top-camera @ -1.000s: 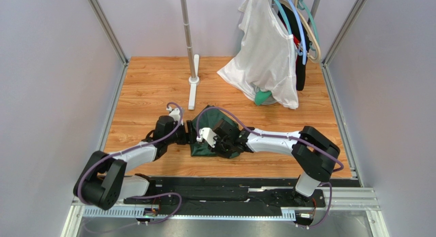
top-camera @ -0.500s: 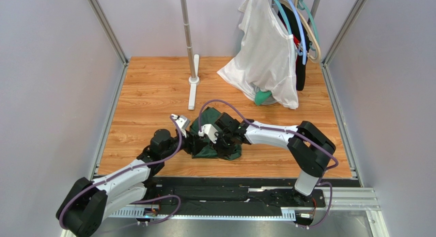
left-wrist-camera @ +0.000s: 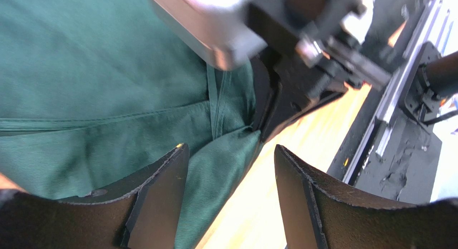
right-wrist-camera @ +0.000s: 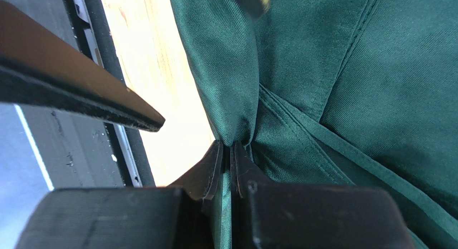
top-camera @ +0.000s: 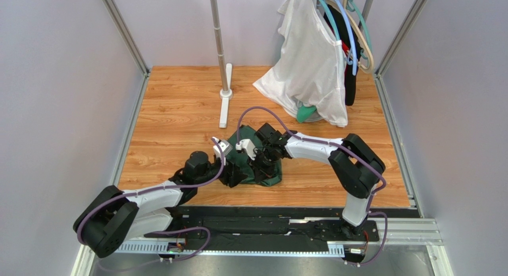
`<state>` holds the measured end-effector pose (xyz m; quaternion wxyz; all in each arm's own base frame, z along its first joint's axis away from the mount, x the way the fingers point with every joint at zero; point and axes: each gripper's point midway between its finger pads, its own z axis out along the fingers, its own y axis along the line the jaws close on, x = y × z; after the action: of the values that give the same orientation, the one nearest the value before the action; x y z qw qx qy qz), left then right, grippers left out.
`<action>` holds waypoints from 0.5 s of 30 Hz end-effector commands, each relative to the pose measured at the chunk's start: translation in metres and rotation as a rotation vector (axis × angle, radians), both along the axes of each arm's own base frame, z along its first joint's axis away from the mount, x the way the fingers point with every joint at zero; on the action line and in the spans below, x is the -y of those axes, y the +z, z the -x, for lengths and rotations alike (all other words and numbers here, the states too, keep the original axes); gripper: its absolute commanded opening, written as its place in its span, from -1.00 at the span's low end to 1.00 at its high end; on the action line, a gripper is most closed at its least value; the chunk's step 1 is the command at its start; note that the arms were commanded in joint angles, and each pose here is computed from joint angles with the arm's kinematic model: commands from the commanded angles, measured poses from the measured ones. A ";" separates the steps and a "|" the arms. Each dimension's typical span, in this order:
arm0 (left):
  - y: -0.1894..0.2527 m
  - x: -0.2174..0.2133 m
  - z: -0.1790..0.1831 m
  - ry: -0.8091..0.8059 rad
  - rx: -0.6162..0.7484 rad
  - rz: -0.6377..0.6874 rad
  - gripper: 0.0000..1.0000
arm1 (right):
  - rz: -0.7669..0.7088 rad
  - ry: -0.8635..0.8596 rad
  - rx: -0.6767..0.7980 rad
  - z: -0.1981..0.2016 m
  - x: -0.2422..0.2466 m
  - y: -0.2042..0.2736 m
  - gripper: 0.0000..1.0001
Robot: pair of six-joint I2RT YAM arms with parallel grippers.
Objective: Fold the napkin, place the utensils inside, and roll it up
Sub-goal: Roll the napkin with the utensil
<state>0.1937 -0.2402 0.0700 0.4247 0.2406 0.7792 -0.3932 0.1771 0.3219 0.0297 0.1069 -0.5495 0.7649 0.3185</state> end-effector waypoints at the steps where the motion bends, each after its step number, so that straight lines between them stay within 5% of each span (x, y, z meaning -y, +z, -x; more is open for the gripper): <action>1: 0.015 0.019 -0.001 -0.082 0.060 0.025 0.37 | 0.049 0.026 -0.090 0.010 0.010 -0.012 -1.00; 15: 0.012 0.040 -0.005 -0.165 0.104 -0.048 0.38 | 0.033 0.010 -0.139 0.006 0.013 -0.014 -1.00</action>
<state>0.1847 -0.2630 0.0549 0.3888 0.2945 0.7801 -0.3918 0.1754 0.3186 0.0293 0.0716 -0.5313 0.7660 0.3548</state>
